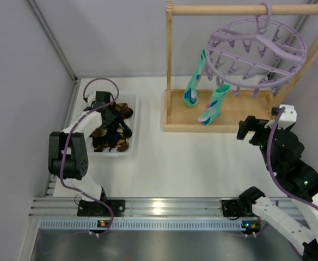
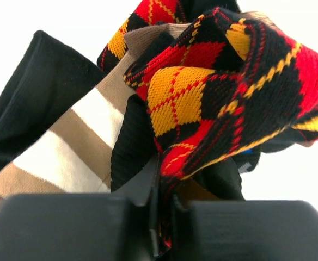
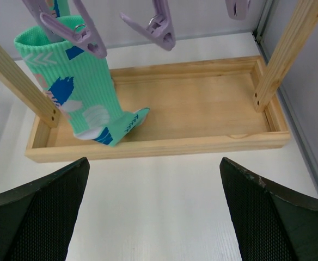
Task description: Remove the socks clipped to the hanger
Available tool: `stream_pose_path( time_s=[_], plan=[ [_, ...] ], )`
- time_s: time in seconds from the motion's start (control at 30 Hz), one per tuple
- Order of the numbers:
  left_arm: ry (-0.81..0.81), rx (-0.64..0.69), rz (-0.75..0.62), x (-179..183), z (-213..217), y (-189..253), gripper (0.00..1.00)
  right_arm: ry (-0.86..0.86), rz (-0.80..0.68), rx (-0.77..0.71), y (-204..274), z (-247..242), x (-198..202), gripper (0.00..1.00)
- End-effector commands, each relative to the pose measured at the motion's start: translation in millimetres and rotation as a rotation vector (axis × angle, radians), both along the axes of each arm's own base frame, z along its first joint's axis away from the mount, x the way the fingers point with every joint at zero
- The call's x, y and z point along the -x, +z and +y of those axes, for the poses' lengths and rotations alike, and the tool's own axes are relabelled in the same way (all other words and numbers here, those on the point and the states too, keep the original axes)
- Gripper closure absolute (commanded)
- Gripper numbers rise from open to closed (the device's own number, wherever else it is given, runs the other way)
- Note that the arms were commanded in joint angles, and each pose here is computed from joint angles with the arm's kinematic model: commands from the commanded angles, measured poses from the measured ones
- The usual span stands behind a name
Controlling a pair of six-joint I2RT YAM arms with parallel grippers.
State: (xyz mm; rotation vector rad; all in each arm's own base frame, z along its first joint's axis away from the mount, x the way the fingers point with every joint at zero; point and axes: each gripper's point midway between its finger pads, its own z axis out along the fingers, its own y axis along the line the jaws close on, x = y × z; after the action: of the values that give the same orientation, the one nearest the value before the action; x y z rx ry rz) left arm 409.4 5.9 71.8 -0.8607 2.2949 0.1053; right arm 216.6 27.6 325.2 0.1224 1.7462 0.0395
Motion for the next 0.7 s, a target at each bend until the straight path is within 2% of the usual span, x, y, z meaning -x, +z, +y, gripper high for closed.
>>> stream_pose_path(
  time_s=[0.0, 0.1, 0.17, 0.2, 0.3, 0.53, 0.63, 0.67],
  plan=[
    [-0.030, 0.033, -0.088, 7.6, -6.7, 40.8, 0.79, 0.017, -0.060, -0.051, 16.1, 3.0, 0.2, 0.01],
    [-0.041, 0.032, -0.148, 11.7, -6.6, 67.1, 0.44, 0.018, -0.055, -0.049, 14.1, 3.1, 0.5, 0.01],
    [-0.043, 0.030, -0.190, 17.6, -5.8, 88.3, 0.35, 0.012, -0.050, -0.046, 13.1, 2.7, -0.7, 0.01],
    [-0.043, 0.028, -0.219, 20.6, -5.0, 101.1, 0.22, 0.011, -0.045, -0.045, 11.8, 3.0, -1.1, 0.01],
    [-0.058, 0.031, -0.258, 29.3, -5.9, 122.9, 0.02, 0.015, -0.042, -0.049, 11.3, 4.8, -2.5, 0.01],
    [-0.176, 0.074, -0.388, 52.1, -25.1, 175.7, 0.02, 0.033, -0.037, -0.052, 9.1, 8.0, -2.2, 0.00],
    [-0.239, 0.044, -0.453, 61.1, -49.1, 197.3, 0.02, 0.045, -0.041, -0.055, 10.1, 8.1, 1.3, 0.01],
    [-0.333, 0.022, -0.463, 65.7, -80.0, 201.8, 0.02, 0.047, -0.044, -0.057, 10.0, 6.8, 4.1, 0.00]
  ],
)
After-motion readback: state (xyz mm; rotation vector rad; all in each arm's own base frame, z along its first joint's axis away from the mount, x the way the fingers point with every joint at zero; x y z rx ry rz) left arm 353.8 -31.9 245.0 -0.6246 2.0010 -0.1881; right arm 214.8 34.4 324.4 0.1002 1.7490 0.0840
